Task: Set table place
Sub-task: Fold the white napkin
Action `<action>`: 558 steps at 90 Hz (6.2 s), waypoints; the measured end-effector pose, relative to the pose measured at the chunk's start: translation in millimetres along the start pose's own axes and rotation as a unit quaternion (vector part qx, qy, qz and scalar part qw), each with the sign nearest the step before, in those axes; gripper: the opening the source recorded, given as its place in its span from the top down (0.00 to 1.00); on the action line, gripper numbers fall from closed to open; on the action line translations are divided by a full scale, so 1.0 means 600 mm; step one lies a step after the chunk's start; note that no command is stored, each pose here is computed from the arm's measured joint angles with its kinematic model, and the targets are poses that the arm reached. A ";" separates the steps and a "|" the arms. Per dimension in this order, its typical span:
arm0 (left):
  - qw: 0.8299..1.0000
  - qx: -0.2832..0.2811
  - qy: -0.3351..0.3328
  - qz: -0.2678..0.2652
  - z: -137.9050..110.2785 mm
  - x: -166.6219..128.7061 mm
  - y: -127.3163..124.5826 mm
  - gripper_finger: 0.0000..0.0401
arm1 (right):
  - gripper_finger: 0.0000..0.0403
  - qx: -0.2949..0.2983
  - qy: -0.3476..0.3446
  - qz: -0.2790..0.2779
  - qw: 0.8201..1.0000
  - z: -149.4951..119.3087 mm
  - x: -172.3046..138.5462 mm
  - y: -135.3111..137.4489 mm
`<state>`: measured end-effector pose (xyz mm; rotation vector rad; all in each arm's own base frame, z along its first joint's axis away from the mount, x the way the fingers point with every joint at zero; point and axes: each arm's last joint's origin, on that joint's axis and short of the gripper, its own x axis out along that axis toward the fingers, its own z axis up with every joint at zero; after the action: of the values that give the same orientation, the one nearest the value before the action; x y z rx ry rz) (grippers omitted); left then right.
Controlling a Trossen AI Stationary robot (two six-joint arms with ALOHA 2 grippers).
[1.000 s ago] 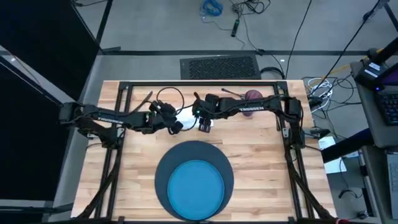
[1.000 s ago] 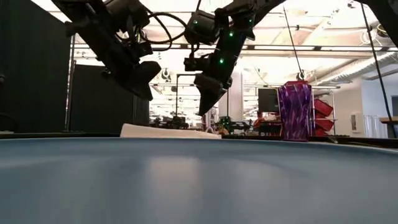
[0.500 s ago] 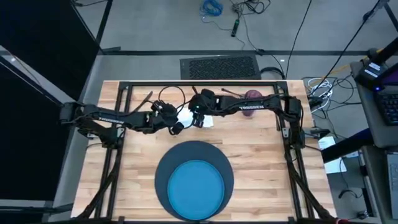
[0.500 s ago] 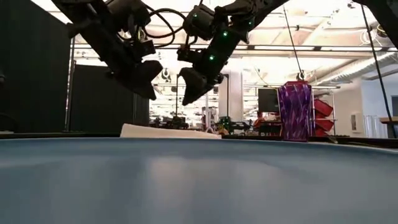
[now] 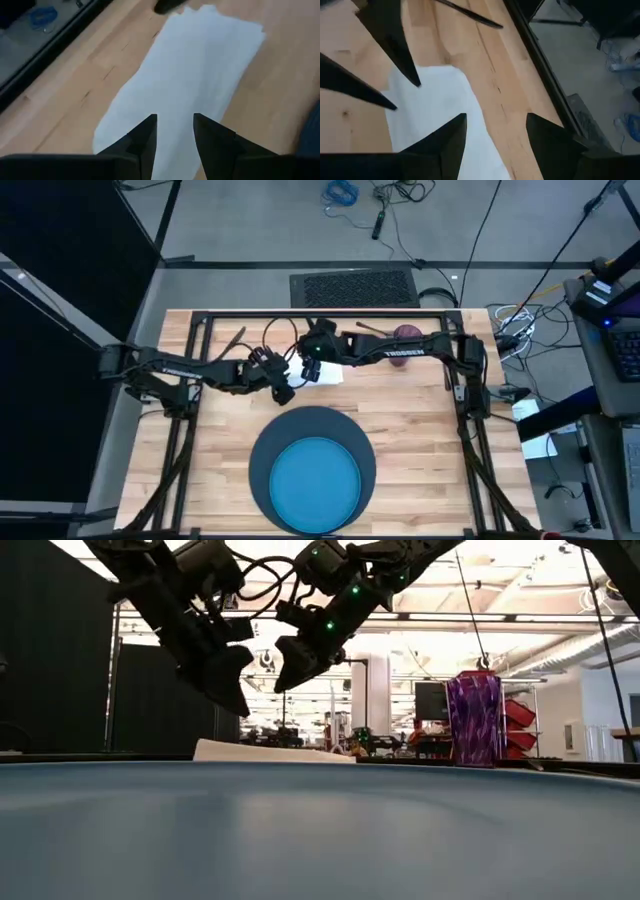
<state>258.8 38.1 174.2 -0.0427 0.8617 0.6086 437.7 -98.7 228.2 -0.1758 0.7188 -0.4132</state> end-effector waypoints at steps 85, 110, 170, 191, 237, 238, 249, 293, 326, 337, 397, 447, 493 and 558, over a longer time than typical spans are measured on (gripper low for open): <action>0.994 0.112 0.019 0.007 -0.011 0.044 -0.013 0.72 | 0.52 -0.005 0.119 0.082 0.989 -0.061 0.003 0.018; 0.995 0.092 0.022 -0.001 -0.009 0.048 -0.006 0.72 | 0.52 0.007 0.206 0.087 0.975 -0.087 -0.007 0.020; 0.998 0.058 0.032 -0.010 -0.011 0.050 -0.002 0.72 | 0.53 0.049 0.236 0.128 0.962 -0.165 0.027 0.038; 0.998 0.058 0.033 -0.010 -0.011 0.050 -0.001 0.72 | 0.77 0.045 0.235 0.127 0.963 -0.167 0.032 0.040; 0.998 0.050 0.045 -0.008 -0.015 0.050 -0.001 0.72 | 1.00 0.024 0.228 0.132 0.964 -0.097 0.004 0.019; 0.998 0.050 0.046 -0.007 -0.016 0.050 0.000 0.72 | 1.00 0.023 0.233 0.132 0.963 -0.098 0.003 0.018; 0.997 0.044 0.059 -0.005 -0.020 0.049 0.001 0.72 | 1.00 0.033 0.286 0.132 0.949 -0.111 -0.007 0.018; 0.995 0.053 0.081 -0.002 -0.028 0.048 0.001 0.72 | 0.94 0.114 0.239 0.283 0.922 -0.086 -0.016 0.080; 0.995 0.047 0.090 -0.006 -0.034 0.042 -0.009 0.72 | 0.69 0.095 0.227 0.312 0.918 -0.076 -0.017 0.067; 0.995 0.045 0.090 -0.006 -0.034 0.042 -0.010 0.72 | 0.58 0.061 0.244 0.296 0.921 -0.081 -0.021 0.063; 0.986 0.057 0.152 -0.035 -0.060 0.087 -0.021 0.72 | 0.53 0.045 0.362 0.226 0.903 -0.129 -0.019 -0.027; 0.947 0.186 0.262 0.015 -0.083 0.070 0.035 0.72 | 0.53 0.046 0.370 0.227 0.900 -0.133 -0.020 -0.033; 0.959 0.221 0.158 -0.082 -0.060 -0.025 -0.008 0.72 | 0.53 0.040 0.357 0.228 0.905 -0.130 -0.017 -0.036; 0.955 -0.284 0.077 0.025 -0.022 0.040 0.019 0.72 | 0.53 0.030 0.420 0.240 0.875 -0.146 -0.035 -0.036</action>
<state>255.6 55.8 150.8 -0.5984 0.8152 0.8945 358.2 -110.9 182.3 0.2678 1.5643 -0.0065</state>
